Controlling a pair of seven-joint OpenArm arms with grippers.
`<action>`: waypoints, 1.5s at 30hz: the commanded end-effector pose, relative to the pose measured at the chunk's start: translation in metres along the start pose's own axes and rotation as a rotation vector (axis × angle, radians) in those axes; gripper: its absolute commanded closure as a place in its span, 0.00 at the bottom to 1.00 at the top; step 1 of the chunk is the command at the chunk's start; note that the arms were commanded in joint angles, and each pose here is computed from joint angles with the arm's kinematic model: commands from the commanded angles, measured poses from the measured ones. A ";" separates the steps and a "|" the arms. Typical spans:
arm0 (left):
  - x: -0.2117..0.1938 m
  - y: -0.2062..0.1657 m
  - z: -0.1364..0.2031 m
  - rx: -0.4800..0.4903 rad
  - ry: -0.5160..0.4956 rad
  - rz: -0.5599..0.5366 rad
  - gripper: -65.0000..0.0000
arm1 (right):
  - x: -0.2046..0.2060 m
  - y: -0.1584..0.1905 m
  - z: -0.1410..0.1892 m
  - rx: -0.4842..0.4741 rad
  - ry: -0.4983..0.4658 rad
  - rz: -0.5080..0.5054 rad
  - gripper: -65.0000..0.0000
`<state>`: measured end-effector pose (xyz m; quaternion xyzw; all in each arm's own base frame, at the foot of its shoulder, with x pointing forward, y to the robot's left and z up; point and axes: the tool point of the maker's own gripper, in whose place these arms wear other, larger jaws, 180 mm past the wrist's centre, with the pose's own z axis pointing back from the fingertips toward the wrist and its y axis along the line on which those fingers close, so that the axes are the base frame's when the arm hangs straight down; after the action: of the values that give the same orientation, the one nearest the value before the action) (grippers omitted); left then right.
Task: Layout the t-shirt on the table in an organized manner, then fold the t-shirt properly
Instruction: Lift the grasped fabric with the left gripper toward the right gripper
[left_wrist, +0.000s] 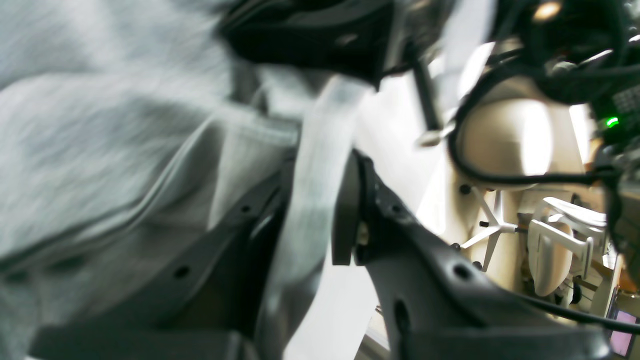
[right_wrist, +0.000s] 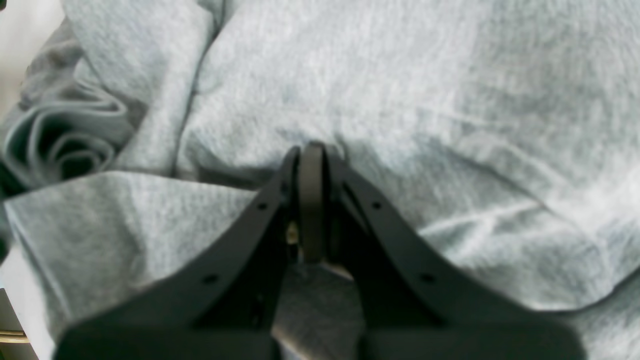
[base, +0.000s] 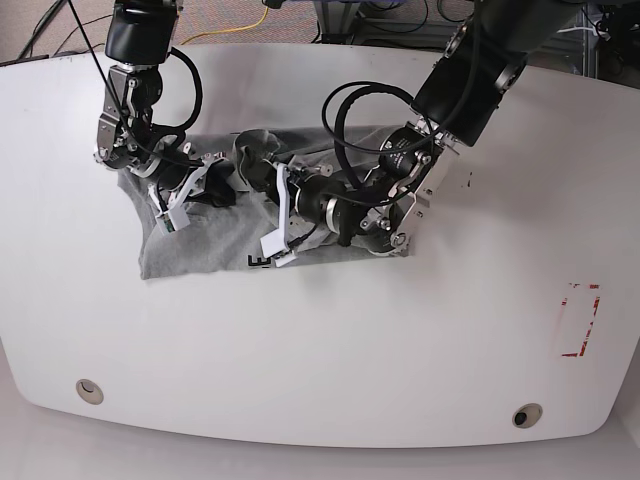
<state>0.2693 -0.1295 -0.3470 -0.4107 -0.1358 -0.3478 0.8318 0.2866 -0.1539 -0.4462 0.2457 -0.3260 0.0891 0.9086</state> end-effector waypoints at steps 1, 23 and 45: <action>0.024 -0.014 0.003 -0.028 -0.055 -0.036 0.88 | -0.062 -0.019 0.007 -0.095 0.284 0.031 0.97; 0.058 -0.057 0.013 -0.051 -0.091 -0.236 0.51 | -0.062 -0.017 0.006 -0.091 0.283 0.029 0.97; 0.069 0.054 0.041 0.294 -0.161 -0.102 0.46 | -0.062 -0.017 0.006 -0.091 0.283 0.029 0.97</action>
<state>0.3481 -0.0955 -0.3385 -0.2972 -0.2402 -0.3260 0.8647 0.2864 -0.1531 -0.4463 0.2463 -0.3264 0.0916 0.9079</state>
